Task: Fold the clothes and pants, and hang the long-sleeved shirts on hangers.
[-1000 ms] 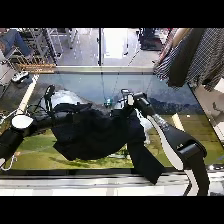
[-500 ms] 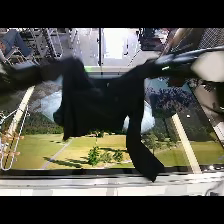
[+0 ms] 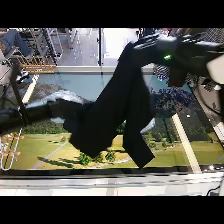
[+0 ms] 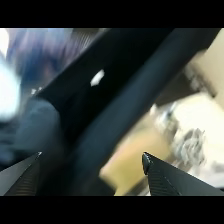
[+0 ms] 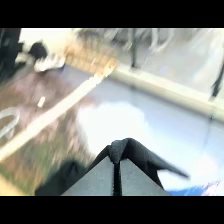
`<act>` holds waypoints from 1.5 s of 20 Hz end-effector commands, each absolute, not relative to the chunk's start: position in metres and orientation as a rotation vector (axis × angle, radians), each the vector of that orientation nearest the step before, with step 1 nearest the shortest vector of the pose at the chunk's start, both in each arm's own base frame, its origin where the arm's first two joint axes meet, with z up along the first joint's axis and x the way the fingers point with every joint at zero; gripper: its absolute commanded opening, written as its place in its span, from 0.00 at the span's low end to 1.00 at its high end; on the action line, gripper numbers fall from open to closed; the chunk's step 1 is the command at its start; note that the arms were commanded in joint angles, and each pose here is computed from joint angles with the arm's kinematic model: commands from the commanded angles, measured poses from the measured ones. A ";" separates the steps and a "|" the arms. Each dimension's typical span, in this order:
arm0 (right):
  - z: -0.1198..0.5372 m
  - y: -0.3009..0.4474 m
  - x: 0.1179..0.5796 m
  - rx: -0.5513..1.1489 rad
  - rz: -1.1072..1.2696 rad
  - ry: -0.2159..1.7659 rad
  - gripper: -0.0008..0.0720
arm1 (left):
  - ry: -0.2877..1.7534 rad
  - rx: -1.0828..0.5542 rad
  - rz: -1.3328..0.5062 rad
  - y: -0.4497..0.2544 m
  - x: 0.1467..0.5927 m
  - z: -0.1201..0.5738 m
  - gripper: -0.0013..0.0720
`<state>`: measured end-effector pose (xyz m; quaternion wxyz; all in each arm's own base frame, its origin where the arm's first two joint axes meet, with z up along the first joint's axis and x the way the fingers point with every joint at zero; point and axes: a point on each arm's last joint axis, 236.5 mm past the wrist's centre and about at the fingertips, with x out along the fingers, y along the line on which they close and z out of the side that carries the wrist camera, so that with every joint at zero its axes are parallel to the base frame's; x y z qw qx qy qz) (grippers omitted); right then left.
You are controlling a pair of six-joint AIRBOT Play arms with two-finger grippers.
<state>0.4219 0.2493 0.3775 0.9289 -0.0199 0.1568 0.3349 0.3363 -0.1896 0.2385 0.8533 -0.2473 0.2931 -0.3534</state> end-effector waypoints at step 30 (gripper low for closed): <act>0.244 0.276 0.384 -0.187 0.918 0.794 0.06 | 1.232 -0.396 0.334 0.231 0.315 0.011 0.55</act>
